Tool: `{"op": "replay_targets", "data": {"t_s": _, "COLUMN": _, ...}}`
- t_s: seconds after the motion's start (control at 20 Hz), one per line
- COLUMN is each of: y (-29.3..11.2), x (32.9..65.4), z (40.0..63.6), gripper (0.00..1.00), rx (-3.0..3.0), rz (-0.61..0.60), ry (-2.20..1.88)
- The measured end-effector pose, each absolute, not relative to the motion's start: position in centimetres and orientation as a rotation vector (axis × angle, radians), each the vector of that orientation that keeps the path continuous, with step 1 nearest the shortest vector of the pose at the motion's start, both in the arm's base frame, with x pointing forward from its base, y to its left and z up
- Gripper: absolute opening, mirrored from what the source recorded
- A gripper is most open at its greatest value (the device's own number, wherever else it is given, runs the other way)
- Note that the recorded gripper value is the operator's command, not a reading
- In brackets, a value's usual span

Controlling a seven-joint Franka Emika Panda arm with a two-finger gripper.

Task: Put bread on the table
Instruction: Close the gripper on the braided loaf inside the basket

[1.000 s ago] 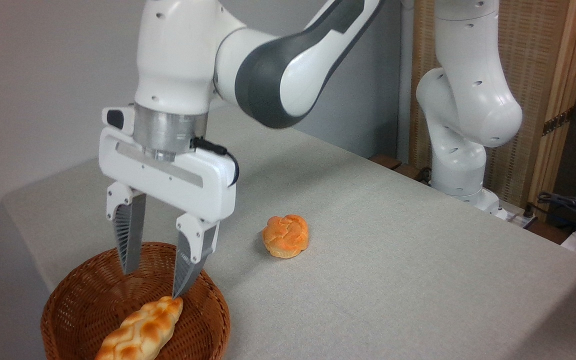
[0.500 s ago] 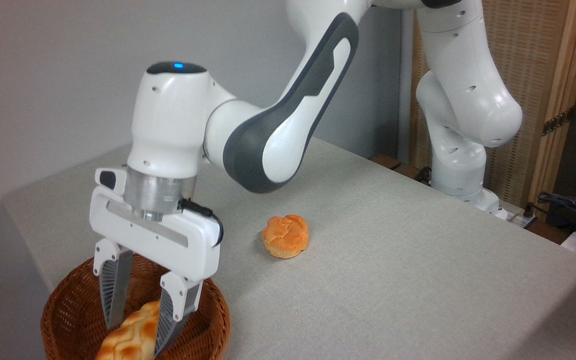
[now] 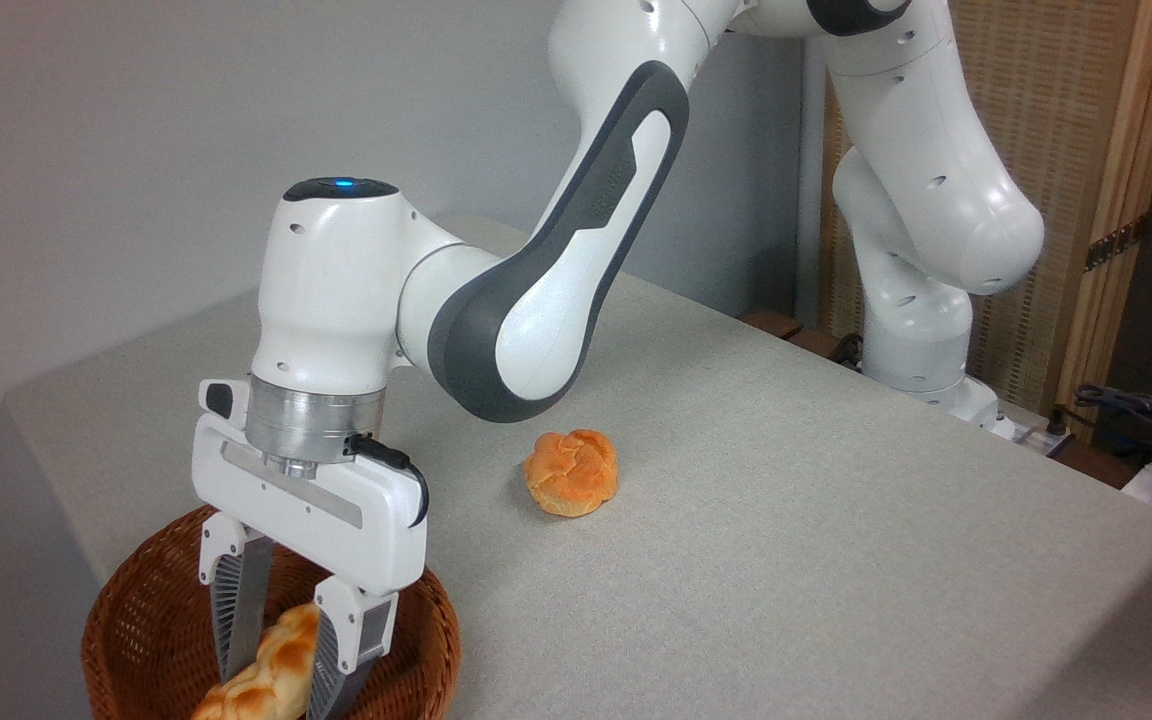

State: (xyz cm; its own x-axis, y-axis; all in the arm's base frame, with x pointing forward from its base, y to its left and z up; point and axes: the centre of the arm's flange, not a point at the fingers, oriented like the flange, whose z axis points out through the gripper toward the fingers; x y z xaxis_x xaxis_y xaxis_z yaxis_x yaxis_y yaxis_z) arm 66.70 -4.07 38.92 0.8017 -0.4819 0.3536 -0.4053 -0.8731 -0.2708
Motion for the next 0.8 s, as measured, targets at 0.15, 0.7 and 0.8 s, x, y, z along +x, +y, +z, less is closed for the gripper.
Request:
{"op": "replay_targets", "data": {"t_s": 0.15, "y": -3.9, "x": 66.4, "z": 39.2, "gripper": 0.82, "rx": -2.831, "rz": -0.557, "ry": 0.696}}
{"op": "replay_targets", "data": {"t_s": 0.7, "y": -2.9, "x": 64.4, "z": 41.0, "gripper": 0.16, "rx": -2.903, "rz": -0.365, "ry": 0.681}}
{"op": "replay_targets", "data": {"t_s": 0.8, "y": -2.9, "x": 64.4, "z": 41.1, "gripper": 0.16, "rx": -2.899, "rz": -0.365, "ry": 0.684}}
